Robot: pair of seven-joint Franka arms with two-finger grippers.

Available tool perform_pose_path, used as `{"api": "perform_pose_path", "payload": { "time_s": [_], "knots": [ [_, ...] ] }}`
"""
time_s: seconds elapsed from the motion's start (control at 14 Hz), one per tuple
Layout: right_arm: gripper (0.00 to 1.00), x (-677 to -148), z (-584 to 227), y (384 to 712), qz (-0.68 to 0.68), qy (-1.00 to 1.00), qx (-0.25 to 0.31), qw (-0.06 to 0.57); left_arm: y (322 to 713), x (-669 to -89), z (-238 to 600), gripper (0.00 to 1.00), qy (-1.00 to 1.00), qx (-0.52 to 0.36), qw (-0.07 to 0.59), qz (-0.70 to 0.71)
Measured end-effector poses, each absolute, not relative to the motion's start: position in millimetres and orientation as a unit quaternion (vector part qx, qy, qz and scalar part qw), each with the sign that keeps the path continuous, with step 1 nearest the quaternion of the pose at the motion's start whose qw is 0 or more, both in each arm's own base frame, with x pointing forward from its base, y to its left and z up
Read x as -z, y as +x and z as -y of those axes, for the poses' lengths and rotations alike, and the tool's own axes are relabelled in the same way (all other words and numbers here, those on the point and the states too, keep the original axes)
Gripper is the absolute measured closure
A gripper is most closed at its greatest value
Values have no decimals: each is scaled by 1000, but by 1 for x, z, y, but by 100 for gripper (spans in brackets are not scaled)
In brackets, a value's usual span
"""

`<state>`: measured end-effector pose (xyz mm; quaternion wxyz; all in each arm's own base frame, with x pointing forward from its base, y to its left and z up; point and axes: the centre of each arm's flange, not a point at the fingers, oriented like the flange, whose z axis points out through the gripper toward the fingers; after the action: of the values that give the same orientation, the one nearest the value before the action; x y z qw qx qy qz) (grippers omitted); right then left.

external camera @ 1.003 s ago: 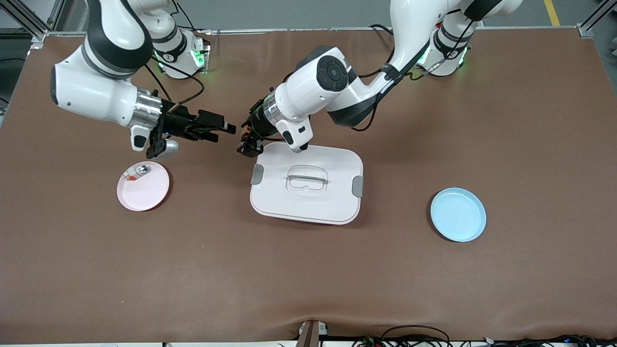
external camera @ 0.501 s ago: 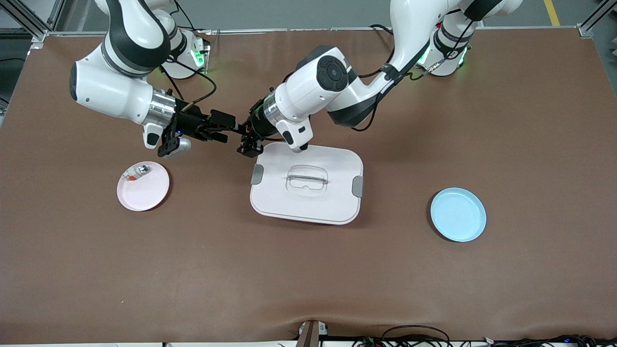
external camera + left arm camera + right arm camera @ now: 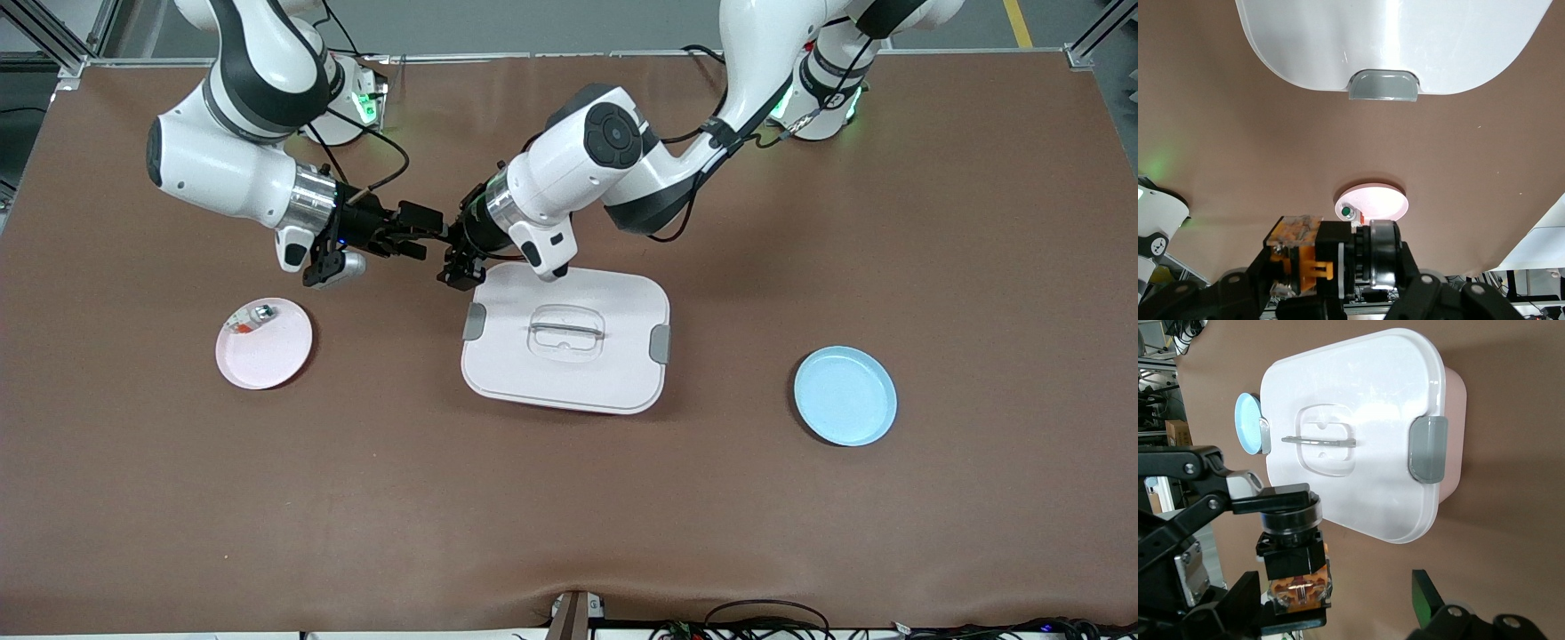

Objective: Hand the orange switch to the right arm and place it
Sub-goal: 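Grasp the switch's orange button end with the right gripper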

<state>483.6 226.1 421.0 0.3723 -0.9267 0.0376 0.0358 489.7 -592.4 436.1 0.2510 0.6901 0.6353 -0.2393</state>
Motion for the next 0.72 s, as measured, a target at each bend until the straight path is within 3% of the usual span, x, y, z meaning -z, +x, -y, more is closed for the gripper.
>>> {"api": "perform_pose_path", "payload": {
  "time_s": [0.64, 0.72],
  "knots": [
    [0, -420, -240, 479, -30, -929, -24, 368, 490, -436, 592, 27, 690, 239, 251, -635],
    [7, -420, -240, 479, -30, -929, -24, 368, 490, -436, 592, 27, 690, 239, 251, -635]
  ]
}}
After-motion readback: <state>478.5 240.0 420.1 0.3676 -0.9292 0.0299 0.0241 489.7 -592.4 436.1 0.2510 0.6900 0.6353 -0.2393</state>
